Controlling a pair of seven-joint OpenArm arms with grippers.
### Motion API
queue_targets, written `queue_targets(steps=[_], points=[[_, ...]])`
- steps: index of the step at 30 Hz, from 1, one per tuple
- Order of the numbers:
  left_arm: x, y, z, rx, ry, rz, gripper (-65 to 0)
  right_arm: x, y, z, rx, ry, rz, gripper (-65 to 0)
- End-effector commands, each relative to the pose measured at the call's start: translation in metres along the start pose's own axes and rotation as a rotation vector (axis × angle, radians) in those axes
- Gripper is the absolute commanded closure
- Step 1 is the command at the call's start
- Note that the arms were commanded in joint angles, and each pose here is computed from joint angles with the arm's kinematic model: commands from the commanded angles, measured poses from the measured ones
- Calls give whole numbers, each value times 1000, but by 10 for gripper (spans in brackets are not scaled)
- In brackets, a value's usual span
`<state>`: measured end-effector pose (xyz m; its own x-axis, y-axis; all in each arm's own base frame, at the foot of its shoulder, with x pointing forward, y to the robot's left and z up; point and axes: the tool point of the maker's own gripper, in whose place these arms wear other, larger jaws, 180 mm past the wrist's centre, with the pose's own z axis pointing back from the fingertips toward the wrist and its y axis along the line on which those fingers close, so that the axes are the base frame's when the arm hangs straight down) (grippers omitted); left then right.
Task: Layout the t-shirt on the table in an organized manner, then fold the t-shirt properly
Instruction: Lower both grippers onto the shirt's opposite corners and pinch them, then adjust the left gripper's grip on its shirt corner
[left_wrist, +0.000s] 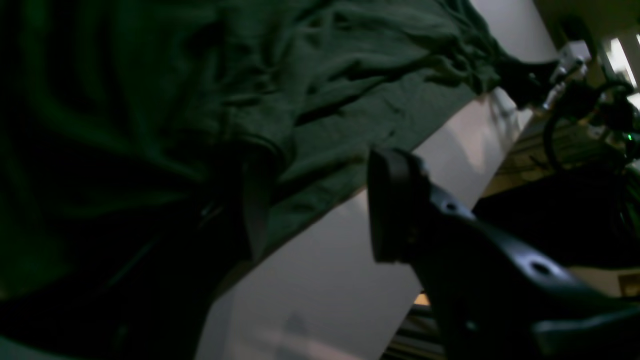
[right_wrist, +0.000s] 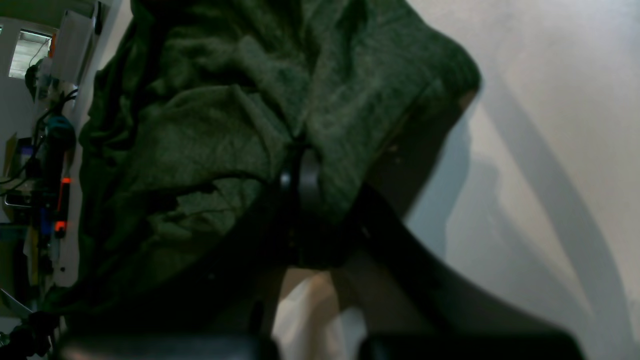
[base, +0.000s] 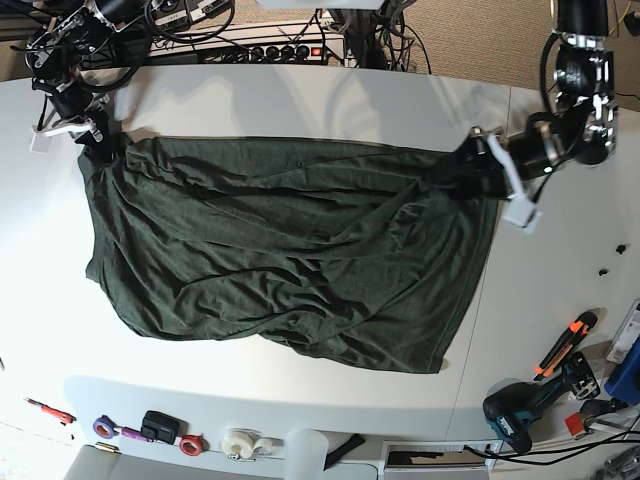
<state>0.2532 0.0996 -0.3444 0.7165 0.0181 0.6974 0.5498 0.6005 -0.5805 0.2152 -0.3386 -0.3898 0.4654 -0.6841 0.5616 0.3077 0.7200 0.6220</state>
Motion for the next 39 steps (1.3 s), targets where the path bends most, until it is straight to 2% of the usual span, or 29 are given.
queue_targets(steps=[1, 5, 8, 11, 17, 24, 27, 37, 39], points=[[15, -3, 1, -10, -31, -34, -322, 4, 2, 1, 5, -1, 4, 0], [23, -1, -1, 0, -31, -67, -321, 4, 2, 1, 5, 0, 5, 0], [26, 8, -1, 47, -28, -92, -321, 4, 2, 1, 5, 0, 5, 0], [29, 21, 0, 120, -39, -80, -321, 4, 2, 1, 6, -1, 5, 0], [26, 31, 1, 175, -26, -41, -321, 4, 2, 1, 6, -1, 5, 0], [29, 33, 1, 187, -28, -47, -300, 4, 2, 1, 6, -1, 5, 0], [33, 39, 0, 221, -51, -12, -258, 4, 3, 1, 11, -1, 19, 0], [28, 35, -10, 221, -45, 1, -255, 4, 3, 1, 11, -1, 19, 0], [28, 35, -10, 221, -47, 2, -213, 4, 3, 1, 11, -1, 19, 0]])
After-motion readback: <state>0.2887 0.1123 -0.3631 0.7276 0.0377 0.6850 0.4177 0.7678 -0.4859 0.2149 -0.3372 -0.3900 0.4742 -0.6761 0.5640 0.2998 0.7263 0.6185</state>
